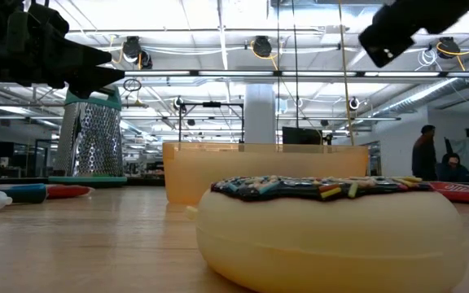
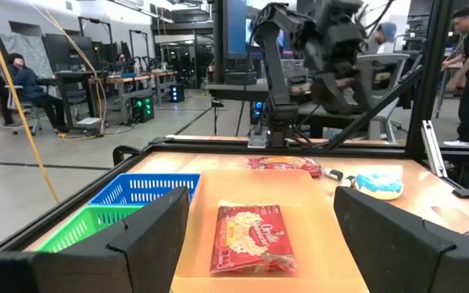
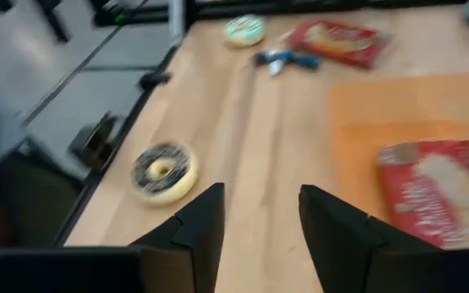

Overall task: Pick & Place Food Item
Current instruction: Put the right red popcorn bag into the orange bin

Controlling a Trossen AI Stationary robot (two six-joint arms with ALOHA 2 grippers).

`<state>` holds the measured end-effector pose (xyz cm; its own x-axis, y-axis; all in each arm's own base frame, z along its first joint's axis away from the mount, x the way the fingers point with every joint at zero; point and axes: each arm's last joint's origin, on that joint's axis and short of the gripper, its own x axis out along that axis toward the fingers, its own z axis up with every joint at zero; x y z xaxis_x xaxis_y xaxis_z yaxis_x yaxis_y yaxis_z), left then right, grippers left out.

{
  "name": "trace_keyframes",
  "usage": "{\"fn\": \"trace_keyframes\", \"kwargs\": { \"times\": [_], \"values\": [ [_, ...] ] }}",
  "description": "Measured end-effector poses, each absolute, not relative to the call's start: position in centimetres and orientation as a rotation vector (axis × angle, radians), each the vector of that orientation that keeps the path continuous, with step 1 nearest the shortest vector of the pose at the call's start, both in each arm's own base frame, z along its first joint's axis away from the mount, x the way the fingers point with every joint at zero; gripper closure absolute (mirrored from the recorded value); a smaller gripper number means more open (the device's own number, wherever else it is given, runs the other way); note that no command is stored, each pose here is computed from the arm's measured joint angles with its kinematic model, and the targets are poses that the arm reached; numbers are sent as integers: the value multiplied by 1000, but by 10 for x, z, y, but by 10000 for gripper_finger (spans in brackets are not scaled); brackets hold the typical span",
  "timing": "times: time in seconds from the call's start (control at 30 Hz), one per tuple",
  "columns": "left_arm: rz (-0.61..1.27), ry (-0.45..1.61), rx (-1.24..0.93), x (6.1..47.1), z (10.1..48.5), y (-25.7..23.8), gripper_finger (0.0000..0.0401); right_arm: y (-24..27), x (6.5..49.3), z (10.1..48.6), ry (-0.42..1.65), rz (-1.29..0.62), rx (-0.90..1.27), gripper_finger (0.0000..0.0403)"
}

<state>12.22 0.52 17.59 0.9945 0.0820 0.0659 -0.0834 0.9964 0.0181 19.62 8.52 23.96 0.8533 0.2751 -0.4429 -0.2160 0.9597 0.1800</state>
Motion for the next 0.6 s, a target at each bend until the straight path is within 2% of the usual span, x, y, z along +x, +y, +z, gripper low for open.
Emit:
{"fn": "trace_keyframes", "kwargs": {
  "times": [0.2, 0.4, 0.6],
  "values": [
    [83, -65, 21, 122, 176, 5, 95, 105, 177, 212, 593, 334, 185, 207],
    [82, -65, 21, 122, 176, 5, 95, 108, 158, 182, 805, 328, 299, 179],
    [82, -65, 21, 122, 176, 5, 95, 97, 143, 166, 1038, 154, 340, 179]
  ]
}}
